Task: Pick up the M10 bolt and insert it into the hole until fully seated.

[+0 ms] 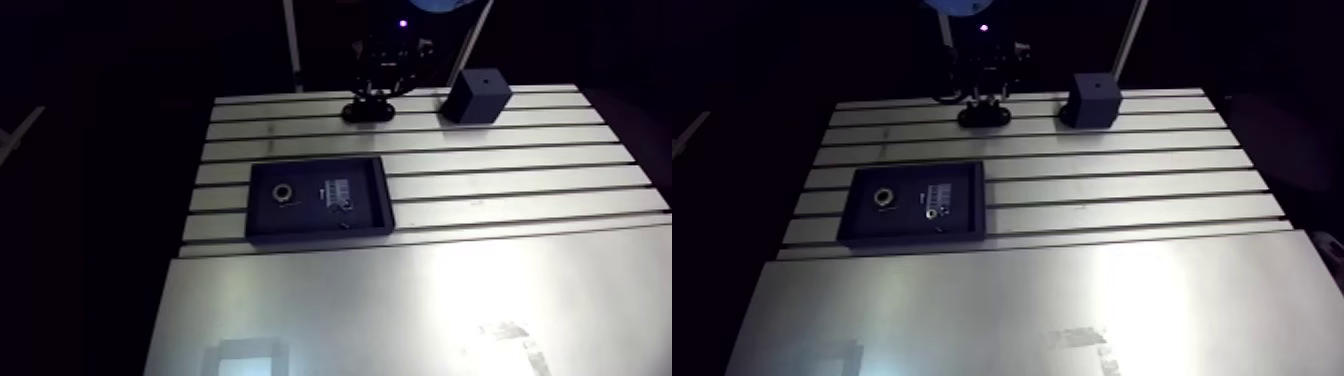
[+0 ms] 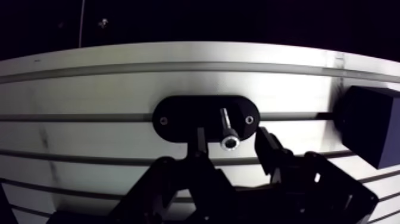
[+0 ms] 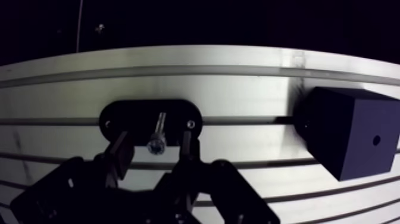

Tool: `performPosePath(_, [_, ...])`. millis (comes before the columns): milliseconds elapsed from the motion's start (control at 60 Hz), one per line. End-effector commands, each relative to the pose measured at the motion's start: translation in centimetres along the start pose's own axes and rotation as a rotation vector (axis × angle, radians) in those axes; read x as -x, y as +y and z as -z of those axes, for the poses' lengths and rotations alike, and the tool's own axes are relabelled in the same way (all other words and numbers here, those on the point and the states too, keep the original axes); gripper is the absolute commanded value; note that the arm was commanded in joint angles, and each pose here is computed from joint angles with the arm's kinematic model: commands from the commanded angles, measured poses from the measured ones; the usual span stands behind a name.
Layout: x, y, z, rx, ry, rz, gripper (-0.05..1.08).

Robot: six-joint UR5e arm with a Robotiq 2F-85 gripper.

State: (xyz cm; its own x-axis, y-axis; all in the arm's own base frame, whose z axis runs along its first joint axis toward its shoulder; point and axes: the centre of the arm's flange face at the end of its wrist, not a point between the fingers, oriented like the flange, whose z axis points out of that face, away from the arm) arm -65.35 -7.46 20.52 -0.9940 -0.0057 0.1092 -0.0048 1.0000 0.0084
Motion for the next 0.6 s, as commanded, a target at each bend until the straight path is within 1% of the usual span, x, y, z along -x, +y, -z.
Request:
performPosePath(17, [-0.05,0.0,-0.39,0.001,-0.005,0.0,0.49])
performPosePath(267, [-0.19,0.0,-0.71,-0.001,-0.009,0.0,0.51])
performPosePath(433, [-0.28,0.02,-0.62,0.0,-0.008,0.0,0.56])
performPosePath(600, [-0.25,-0.16,-0.62,0.0,-0.009,0.003,0.56])
